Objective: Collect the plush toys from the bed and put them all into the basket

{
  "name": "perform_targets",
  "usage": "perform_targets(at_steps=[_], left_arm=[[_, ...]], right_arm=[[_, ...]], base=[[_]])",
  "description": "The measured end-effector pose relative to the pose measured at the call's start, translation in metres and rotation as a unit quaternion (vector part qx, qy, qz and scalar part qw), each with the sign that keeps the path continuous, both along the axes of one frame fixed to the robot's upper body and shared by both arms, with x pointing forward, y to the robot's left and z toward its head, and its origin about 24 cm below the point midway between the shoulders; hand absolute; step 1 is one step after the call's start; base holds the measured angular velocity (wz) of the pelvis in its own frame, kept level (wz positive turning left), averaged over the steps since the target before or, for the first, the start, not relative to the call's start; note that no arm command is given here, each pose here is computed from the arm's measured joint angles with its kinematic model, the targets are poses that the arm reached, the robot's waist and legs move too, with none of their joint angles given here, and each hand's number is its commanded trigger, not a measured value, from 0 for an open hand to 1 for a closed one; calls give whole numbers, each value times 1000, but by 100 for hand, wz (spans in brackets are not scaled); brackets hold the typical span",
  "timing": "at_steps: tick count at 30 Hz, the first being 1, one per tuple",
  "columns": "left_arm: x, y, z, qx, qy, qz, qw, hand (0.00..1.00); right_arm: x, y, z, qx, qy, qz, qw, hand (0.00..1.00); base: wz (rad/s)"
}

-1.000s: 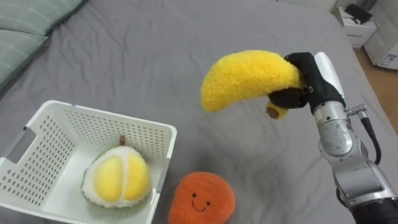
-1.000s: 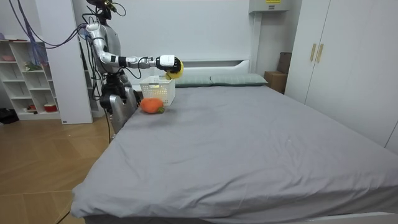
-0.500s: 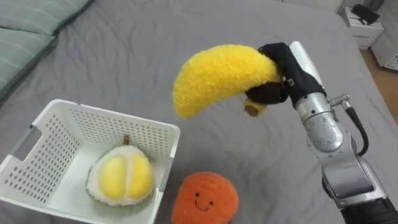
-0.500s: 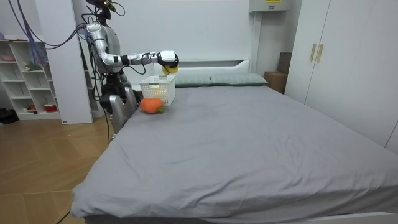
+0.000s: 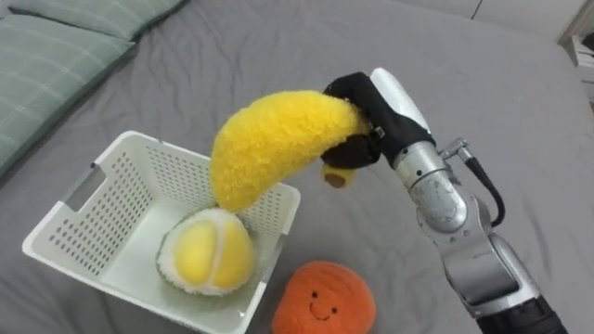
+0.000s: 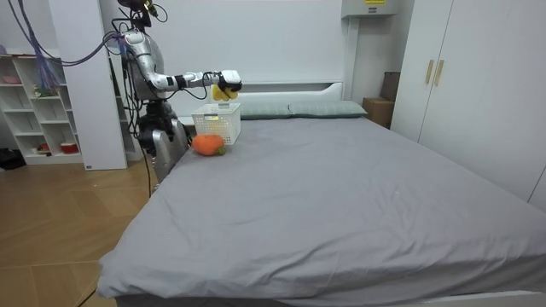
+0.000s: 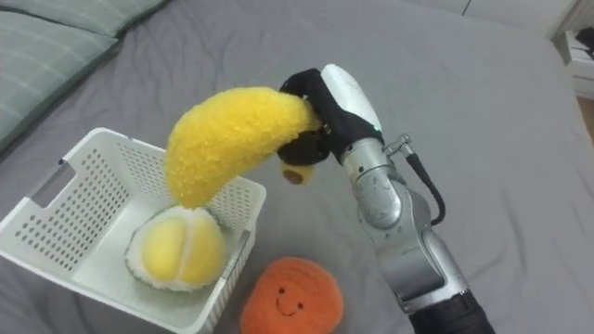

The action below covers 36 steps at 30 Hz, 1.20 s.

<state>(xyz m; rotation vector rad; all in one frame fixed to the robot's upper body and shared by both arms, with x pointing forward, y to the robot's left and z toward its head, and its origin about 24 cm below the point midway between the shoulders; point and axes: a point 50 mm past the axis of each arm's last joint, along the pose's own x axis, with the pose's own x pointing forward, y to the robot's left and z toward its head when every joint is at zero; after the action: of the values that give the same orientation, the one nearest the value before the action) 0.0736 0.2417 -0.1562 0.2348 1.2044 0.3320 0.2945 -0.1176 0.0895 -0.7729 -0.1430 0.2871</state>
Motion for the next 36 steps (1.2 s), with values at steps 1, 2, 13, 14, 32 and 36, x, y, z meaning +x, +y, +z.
perform_targets(at_steps=[1,2,13,14,32,36], left_arm=[[4,0,1,4,-3,-9,1000,0],[6,0,1,5,-5,-12,1000,0],[24,-4,6,4,-14,-49,999,0],[24,-4,6,4,-15,-49,999,0],[28,-4,7,4,-13,-47,999,0],[28,-4,7,5,-13,-47,999,0]], right_arm=[[2,1,2,-2,0,-1,1000,63],[2,2,2,-3,0,0,1000,43],[4,37,-13,-37,43,49,997,0],[4,39,-15,-38,47,52,997,0],[4,43,-19,-36,58,53,996,0],[4,43,-19,-36,57,53,996,0]], base=[[17],[11],[4],[0],[0],[0]])
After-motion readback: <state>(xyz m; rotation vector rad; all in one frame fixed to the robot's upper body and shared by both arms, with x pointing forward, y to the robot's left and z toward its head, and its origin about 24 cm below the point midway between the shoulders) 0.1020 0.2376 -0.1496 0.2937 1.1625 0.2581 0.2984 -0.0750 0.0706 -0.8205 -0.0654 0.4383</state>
